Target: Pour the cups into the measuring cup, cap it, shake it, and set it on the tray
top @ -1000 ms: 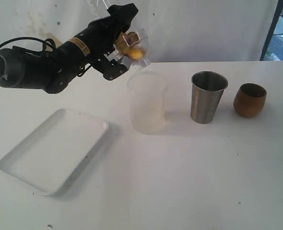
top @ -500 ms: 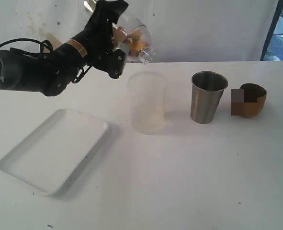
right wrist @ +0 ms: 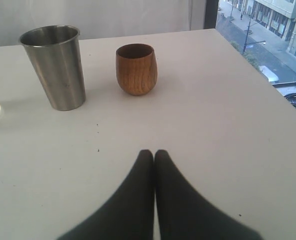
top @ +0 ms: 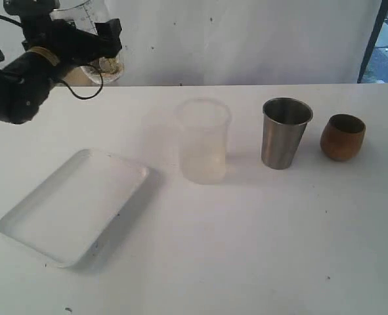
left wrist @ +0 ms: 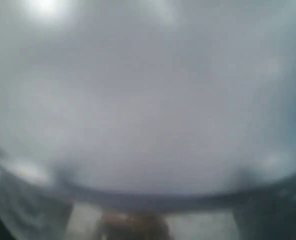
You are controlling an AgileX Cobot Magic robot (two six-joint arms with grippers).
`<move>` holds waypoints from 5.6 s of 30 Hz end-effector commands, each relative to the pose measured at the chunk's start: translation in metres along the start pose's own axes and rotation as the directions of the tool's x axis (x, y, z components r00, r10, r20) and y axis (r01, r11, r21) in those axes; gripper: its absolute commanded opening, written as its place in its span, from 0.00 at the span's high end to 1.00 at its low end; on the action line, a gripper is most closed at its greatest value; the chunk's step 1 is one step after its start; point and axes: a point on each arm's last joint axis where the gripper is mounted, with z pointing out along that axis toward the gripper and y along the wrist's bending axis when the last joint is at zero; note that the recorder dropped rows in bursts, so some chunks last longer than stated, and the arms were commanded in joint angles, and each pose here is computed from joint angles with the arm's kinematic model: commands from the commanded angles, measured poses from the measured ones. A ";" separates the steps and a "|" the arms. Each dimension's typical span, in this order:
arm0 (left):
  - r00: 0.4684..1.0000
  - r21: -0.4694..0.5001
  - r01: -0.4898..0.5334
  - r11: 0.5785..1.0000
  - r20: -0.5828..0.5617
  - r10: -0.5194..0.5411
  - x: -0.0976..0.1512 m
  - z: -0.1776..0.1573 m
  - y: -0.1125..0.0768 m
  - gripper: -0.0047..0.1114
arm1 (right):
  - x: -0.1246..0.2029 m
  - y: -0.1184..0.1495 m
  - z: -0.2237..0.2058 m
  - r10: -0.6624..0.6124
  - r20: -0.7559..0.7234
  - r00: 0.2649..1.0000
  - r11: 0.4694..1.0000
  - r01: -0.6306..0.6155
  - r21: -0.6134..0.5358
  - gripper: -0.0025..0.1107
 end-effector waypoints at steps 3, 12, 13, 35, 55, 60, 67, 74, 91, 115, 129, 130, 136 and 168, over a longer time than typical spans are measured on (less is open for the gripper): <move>0.995 0.024 -0.074 0.997 -0.061 0.075 -0.031 -0.013 0.000 0.96 | 0.000 -0.001 0.000 -0.005 0.008 1.000 1.000 0.005 0.009 0.98; 0.993 0.045 -0.119 0.992 0.031 0.117 -0.049 -0.041 -0.007 0.96 | 0.000 -0.001 0.000 -0.005 0.008 1.000 1.000 0.005 0.009 0.98; 0.992 0.045 -0.128 0.991 0.029 0.126 -0.049 -0.043 -0.007 0.96 | 0.000 -0.001 0.000 -0.005 0.008 1.000 1.000 0.005 0.009 0.98; 0.964 -0.016 -0.091 0.996 -0.253 0.084 0.077 -0.128 0.013 0.96 | 0.000 -0.001 0.000 -0.005 0.008 1.000 1.000 0.005 0.009 0.98; 0.978 0.108 -0.111 0.988 -0.165 0.128 0.125 -0.121 0.011 0.96 | 0.000 -0.001 0.000 -0.005 0.008 1.000 1.000 0.005 0.009 0.98; 0.976 0.101 -0.114 0.988 -0.176 0.131 0.126 -0.122 0.012 0.96 | 0.000 -0.001 0.000 -0.005 0.008 1.000 1.000 0.005 0.009 0.98; 0.965 0.054 -0.110 0.992 -0.233 0.119 0.131 -0.122 0.017 0.70 | 0.000 -0.001 0.000 -0.005 0.008 1.000 1.000 0.005 0.009 0.98; 0.950 0.052 -0.120 0.991 -0.285 0.130 0.135 -0.124 0.018 0.06 | 0.000 -0.001 0.000 -0.005 0.008 1.000 1.000 0.005 0.009 0.98; 0.955 0.064 -0.137 0.988 -0.257 0.149 0.139 -0.152 0.016 0.06 | 0.000 -0.001 0.000 -0.005 0.008 1.000 1.000 0.005 0.009 0.98; 0.969 0.046 -0.168 0.985 -0.176 0.174 0.089 -0.216 0.006 0.06 | 0.000 -0.001 0.000 -0.005 0.008 1.000 1.000 0.005 0.009 0.98; 0.983 0.009 -0.177 0.984 0.060 0.176 0.037 -0.256 -0.002 0.06 | 0.000 -0.001 0.000 -0.005 0.008 1.000 1.000 0.005 0.009 0.98; 0.981 0.009 -0.179 0.984 0.084 0.177 0.033 -0.257 -0.003 0.06 | 0.000 -0.001 0.000 -0.005 0.008 1.000 1.000 0.005 0.009 0.98; 0.969 -0.010 -0.173 0.985 0.179 0.172 0.011 -0.269 -0.005 0.09 | 0.000 -0.001 0.000 -0.005 0.008 1.000 1.000 0.005 0.009 0.98; 0.983 -0.021 -0.179 0.984 0.034 0.179 -0.043 -0.335 -0.018 0.96 | 0.000 0.000 0.000 0.011 0.009 1.000 1.000 -0.011 0.008 0.98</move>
